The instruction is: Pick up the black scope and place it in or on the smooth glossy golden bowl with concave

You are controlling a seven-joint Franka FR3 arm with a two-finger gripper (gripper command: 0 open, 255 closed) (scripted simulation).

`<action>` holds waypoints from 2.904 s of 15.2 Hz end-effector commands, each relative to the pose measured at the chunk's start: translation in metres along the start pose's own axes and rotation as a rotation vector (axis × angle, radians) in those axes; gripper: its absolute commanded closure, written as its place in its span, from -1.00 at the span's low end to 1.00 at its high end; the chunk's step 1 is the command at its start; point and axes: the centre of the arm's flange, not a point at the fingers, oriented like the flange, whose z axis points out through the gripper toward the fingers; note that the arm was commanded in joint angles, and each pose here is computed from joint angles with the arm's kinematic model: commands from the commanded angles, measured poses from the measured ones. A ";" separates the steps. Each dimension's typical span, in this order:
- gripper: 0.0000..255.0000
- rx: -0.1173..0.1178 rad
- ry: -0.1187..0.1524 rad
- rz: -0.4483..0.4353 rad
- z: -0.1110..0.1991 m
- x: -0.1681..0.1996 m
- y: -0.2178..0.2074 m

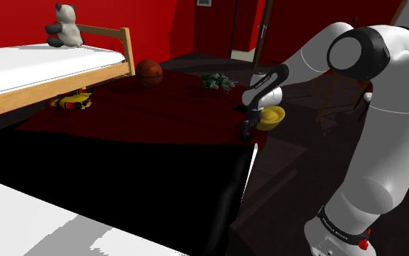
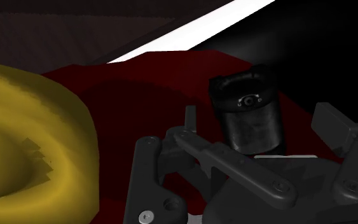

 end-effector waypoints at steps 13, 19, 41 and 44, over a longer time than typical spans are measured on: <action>1.00 0.000 0.001 0.000 0.024 0.001 0.001; 1.00 0.000 0.001 0.000 0.024 0.001 0.001; 1.00 0.000 0.001 0.000 -0.082 -0.001 0.003; 1.00 0.000 0.001 0.000 -0.098 -0.002 0.003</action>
